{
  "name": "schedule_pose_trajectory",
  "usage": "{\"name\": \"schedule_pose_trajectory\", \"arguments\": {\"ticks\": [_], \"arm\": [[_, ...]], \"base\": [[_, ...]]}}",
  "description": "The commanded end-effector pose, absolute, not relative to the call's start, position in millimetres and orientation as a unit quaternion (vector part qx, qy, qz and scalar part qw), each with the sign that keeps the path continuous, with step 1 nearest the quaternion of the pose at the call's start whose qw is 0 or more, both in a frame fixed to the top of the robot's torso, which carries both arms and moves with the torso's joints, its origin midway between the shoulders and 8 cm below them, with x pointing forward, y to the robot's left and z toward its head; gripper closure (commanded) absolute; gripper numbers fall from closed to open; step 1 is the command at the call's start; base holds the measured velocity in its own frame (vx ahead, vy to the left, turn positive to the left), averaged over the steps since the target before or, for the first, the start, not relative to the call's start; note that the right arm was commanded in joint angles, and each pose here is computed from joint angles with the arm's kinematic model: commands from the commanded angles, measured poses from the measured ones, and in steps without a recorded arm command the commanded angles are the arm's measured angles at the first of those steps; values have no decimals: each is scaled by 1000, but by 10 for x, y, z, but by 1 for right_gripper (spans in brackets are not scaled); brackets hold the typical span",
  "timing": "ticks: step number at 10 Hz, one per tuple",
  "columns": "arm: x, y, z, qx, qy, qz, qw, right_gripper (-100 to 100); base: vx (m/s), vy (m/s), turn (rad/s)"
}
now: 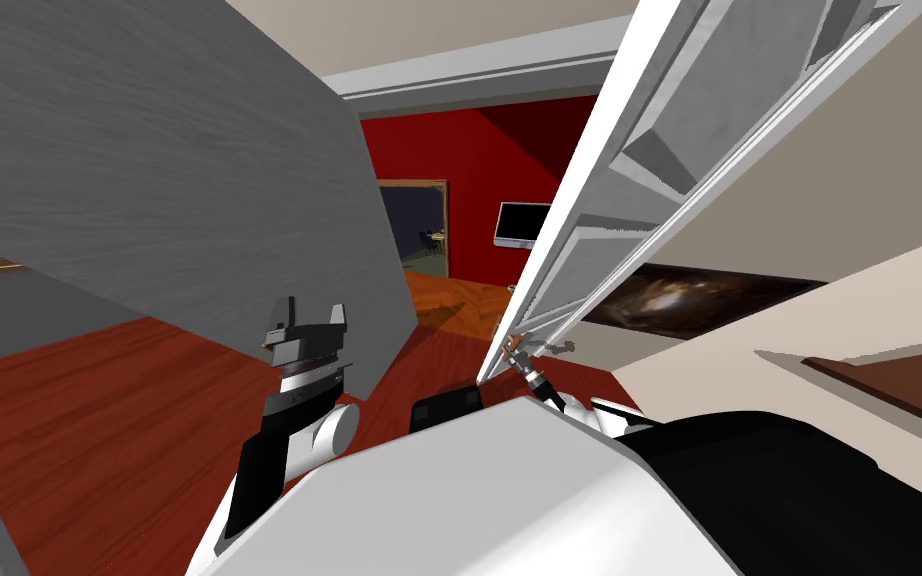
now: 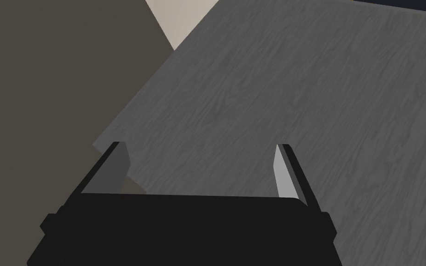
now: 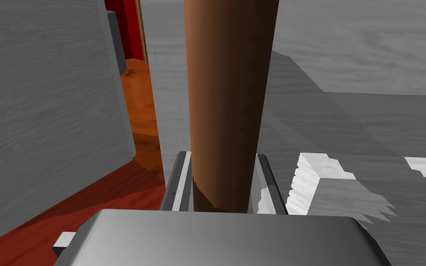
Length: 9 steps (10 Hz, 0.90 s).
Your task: Pull the door open
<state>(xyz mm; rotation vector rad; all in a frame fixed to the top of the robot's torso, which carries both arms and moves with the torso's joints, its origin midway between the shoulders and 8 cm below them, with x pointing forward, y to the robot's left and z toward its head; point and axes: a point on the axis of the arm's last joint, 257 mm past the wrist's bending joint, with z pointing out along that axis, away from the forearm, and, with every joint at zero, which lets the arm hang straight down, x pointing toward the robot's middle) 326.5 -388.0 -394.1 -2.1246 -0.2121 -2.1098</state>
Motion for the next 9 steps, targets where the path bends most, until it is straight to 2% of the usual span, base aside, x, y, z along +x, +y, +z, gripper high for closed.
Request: {"name": "schedule_pose_trajectory", "arguments": {"ticks": [1,5,9], "arm": [[3265,-3880,-3941,-706,-70,-701,70,100],[3138,-3919,-3939,-705,-77,-701,77,100],[3060,-3949,-3922,-703,-82,-702,82,100]], "base": [[-94,-34,20],[-251,-109,221],[-205,-94,163]]}}
